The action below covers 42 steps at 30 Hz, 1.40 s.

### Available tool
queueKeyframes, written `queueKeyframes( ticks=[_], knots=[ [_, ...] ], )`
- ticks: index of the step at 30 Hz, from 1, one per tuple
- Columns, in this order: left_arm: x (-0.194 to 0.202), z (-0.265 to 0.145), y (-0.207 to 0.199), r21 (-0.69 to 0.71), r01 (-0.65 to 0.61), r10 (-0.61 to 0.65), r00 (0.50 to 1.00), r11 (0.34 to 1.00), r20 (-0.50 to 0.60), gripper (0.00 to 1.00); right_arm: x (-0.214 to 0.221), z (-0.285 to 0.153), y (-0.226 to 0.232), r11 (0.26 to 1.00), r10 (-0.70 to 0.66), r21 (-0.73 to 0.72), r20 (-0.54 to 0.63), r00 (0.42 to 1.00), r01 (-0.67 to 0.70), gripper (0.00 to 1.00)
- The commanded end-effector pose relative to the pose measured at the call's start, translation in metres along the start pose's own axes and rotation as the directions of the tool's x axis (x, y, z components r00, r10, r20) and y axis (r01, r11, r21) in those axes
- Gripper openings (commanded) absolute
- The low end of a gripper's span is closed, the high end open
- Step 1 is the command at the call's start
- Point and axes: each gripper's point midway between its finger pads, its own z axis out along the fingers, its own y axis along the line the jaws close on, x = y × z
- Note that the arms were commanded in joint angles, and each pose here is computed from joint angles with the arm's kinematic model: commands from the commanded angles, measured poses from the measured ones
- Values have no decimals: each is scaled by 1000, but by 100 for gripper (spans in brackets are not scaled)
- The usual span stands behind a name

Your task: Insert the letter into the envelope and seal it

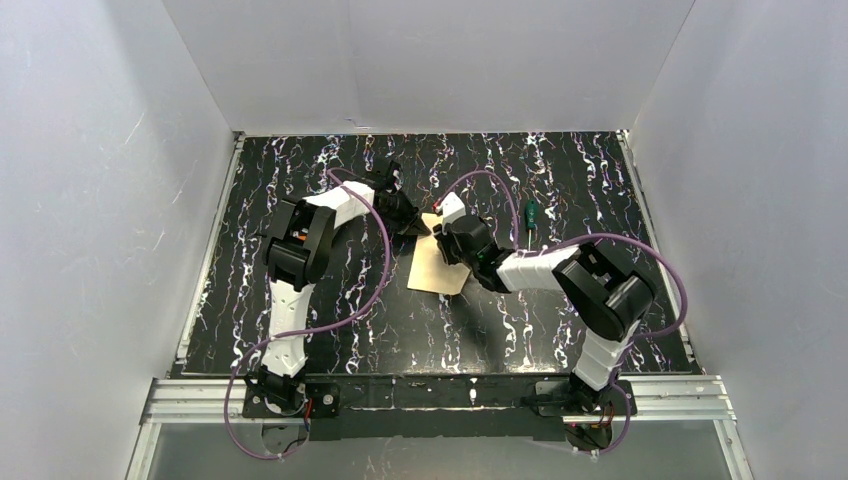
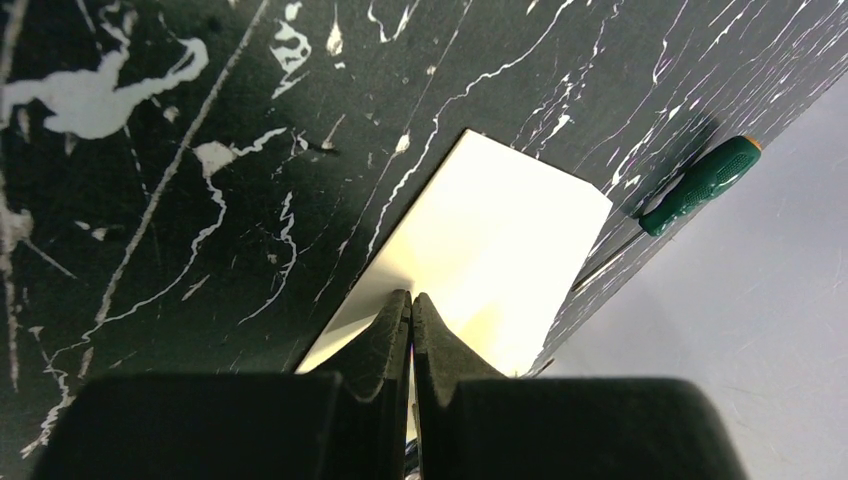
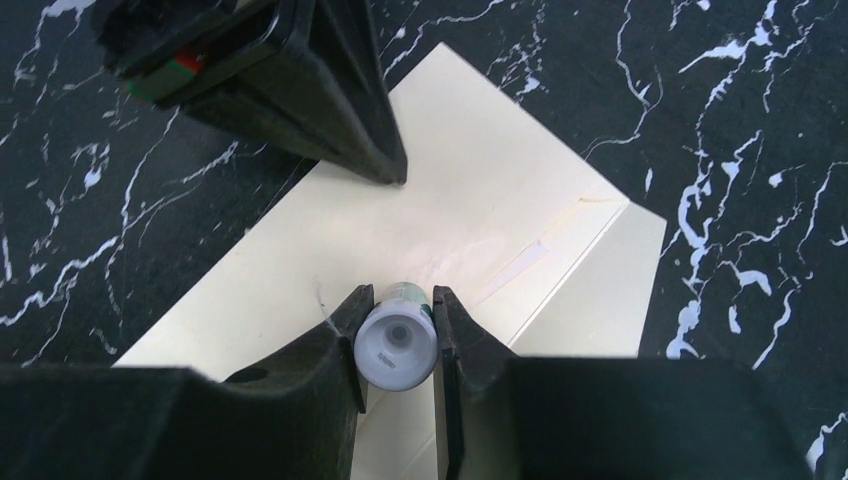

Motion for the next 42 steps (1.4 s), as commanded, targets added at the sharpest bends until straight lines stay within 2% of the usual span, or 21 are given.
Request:
queueKeyframes(
  ticks=[1, 14, 23, 29, 32, 38, 42],
  knots=[
    [-3, 18, 55, -191, 69, -64, 997, 979, 33, 0, 47, -27, 23, 993, -70, -100, -134, 988, 57, 1],
    [-4, 19, 65, -225, 102, -91, 994, 969, 61, 0, 48, -48, 47, 970, -121, -227, -116, 986, 93, 1],
    [-2, 19, 59, -206, 68, -63, 998, 976, 32, 0, 52, -19, 3, 990, -118, 54, -157, 981, 128, 1],
    [-2, 19, 57, -201, 59, -56, 998, 978, 22, 0, 45, -7, -14, 978, -106, 160, -164, 981, 132, 1],
    [-3, 19, 57, -202, 60, -57, 998, 977, 23, 0, 41, -10, -10, 982, -99, 141, -162, 982, 122, 1],
    [-4, 19, 56, -203, 71, -66, 997, 977, 34, 0, 39, -31, 42, 988, -144, -83, -148, 978, 132, 1],
    [-4, 20, 58, -211, 80, -75, 997, 974, 34, 0, 47, -41, 57, 984, -138, -133, -161, 977, 117, 1]
  ],
)
